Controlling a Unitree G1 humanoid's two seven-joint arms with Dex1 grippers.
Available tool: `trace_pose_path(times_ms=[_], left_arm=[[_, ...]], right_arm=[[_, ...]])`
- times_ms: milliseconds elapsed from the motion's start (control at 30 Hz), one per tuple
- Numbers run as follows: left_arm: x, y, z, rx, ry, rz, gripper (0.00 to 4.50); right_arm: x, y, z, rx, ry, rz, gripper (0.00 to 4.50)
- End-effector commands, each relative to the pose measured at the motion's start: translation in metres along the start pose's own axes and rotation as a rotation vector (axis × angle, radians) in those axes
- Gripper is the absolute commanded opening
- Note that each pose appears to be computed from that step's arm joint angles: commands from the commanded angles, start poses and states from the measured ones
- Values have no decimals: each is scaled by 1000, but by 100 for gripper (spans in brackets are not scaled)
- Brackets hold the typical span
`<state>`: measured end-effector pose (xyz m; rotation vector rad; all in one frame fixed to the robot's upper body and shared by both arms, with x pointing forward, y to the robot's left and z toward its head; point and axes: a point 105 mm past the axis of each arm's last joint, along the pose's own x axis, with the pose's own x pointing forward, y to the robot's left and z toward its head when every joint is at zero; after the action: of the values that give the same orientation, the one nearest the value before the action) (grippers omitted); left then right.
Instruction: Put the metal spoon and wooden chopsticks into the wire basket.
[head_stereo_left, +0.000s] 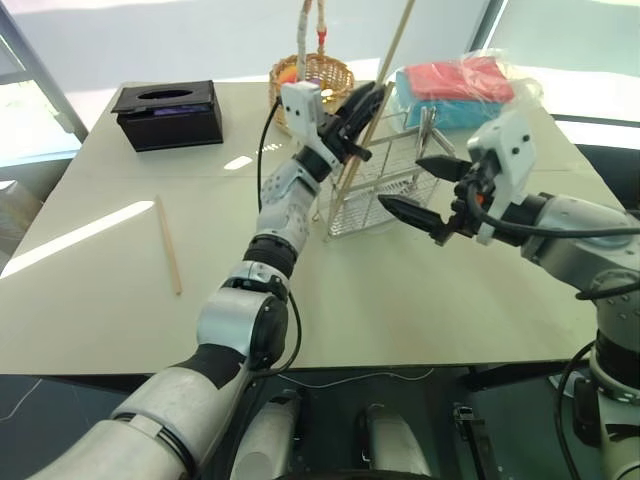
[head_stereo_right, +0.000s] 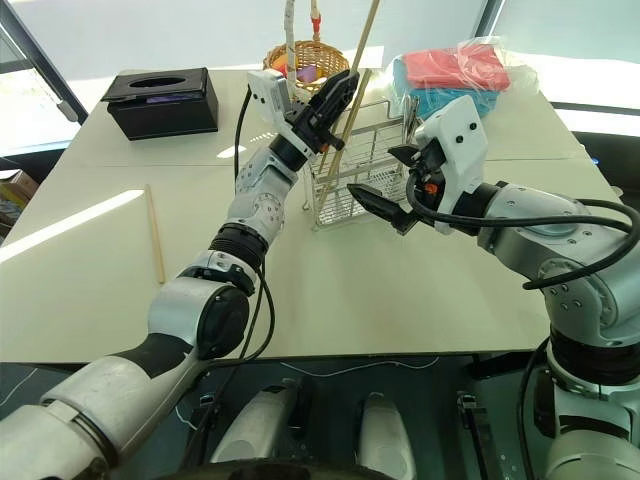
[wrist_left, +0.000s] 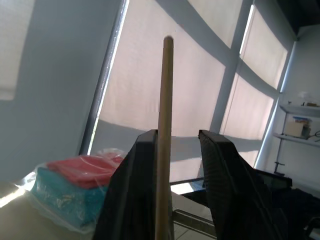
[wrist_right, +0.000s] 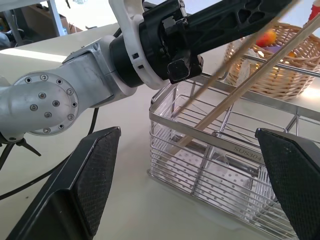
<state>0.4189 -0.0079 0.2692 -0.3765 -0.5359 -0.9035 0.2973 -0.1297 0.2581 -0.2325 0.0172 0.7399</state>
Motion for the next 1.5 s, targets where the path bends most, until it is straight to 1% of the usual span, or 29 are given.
trace_pose_path(times_ms=[33,100,133,200,333,400,433,533,567,600,633,700,767,800,867,900,933,1000,1133,1267,1400,1500], left_arm=[[5,-8,3,28,-15,-30,322],[4,-9,2,27,-16,-32,430],[5,-10,3,28,-20,-34,442],[8,-11,10,29,-46,-38,442],[19,-6,40,28,-118,-15,442],[24,3,64,31,-159,30,442],[24,13,75,43,-162,84,442],[19,40,93,70,-137,229,442],[9,60,99,122,-84,321,442],[1,74,104,161,-45,389,442],[-4,82,107,187,-19,431,442],[-41,116,113,324,108,594,442],[-83,142,112,433,253,749,442],[-101,150,109,462,324,812,442],[-144,164,105,442,404,981,442],[-168,169,102,454,467,1065,442],[-190,171,99,459,526,1131,442],[-226,167,95,452,578,1221,442],[-269,152,88,394,630,1362,442],[-290,135,76,349,682,1417,442],[-303,127,68,347,743,1457,442],[-312,122,56,313,818,1467,442]], right_arm=[[-6,-3,17,-38,-71,-25,450],[-6,-4,17,-38,-71,-28,450],[-5,-4,17,-38,-71,-28,450],[-5,-5,16,-37,-71,-30,450],[-5,-5,13,-31,-67,-22,450],[-5,-2,12,-26,-66,0,450],[-5,1,13,-21,-69,25,450],[-6,12,15,3,-87,111,450],[-7,24,19,30,-114,191,450],[-8,32,23,48,-133,248,450],[-9,36,25,60,-144,283,450],[-10,46,31,147,-189,376,450],[-10,52,32,218,-205,442,450],[-10,54,31,243,-205,461,450],[-8,56,27,273,-191,482,450],[-8,58,26,288,-186,493,450],[-7,59,24,300,-181,503,450],[-6,62,20,313,-165,520,450],[-4,63,14,321,-141,531,450],[0,62,14,317,-135,535,450],[2,61,15,307,-134,541,450],[0,62,17,307,-139,551,450]])
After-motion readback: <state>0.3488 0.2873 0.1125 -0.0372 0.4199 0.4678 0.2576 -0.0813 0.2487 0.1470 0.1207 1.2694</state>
